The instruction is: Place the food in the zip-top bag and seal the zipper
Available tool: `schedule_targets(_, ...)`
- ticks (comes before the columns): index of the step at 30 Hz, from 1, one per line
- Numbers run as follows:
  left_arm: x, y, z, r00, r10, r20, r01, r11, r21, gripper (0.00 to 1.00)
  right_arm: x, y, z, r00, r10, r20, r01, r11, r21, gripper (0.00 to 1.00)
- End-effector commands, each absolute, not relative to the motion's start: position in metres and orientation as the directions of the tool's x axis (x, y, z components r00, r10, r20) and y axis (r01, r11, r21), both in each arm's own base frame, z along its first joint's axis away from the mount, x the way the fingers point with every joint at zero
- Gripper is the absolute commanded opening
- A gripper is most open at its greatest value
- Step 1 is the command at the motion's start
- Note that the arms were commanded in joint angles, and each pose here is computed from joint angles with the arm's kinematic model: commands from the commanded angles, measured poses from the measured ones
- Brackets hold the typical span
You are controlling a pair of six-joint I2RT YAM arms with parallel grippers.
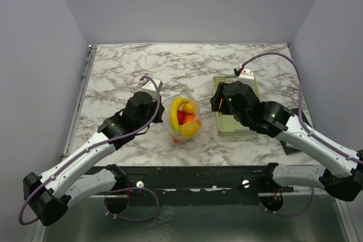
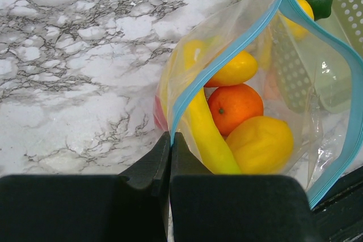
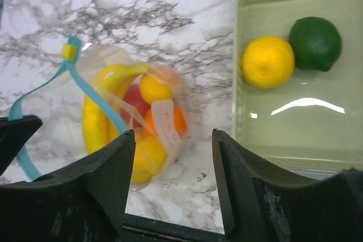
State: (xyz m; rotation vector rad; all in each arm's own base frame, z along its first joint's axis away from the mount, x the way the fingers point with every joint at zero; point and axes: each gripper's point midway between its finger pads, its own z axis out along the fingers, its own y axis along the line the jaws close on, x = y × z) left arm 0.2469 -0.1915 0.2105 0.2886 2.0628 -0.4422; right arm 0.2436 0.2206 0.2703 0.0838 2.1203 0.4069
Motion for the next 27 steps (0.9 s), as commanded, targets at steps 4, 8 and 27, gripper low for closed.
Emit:
schedule_targets(4,0.243,-0.189,0.206,-0.502,0.032,-0.864,0.389,0.901,-0.192,0.00,0.256,0.171,0.268,-0.501,0.146,-0.853,0.034,0.988,0.149,0.63)
schedule_targets(8,0.243,-0.187,0.206,-0.497,0.034,-0.867,0.382,0.906,-0.184,0.00,0.269,0.154,0.259,-0.513,0.109,-0.851,0.080,0.994,0.078,0.63)
schedule_targets(27,0.243,-0.181,0.201,-0.502,0.047,-0.863,0.365,0.917,-0.163,0.00,0.335,0.109,0.167,-0.706,0.162,-0.689,0.138,0.986,0.089,0.67)
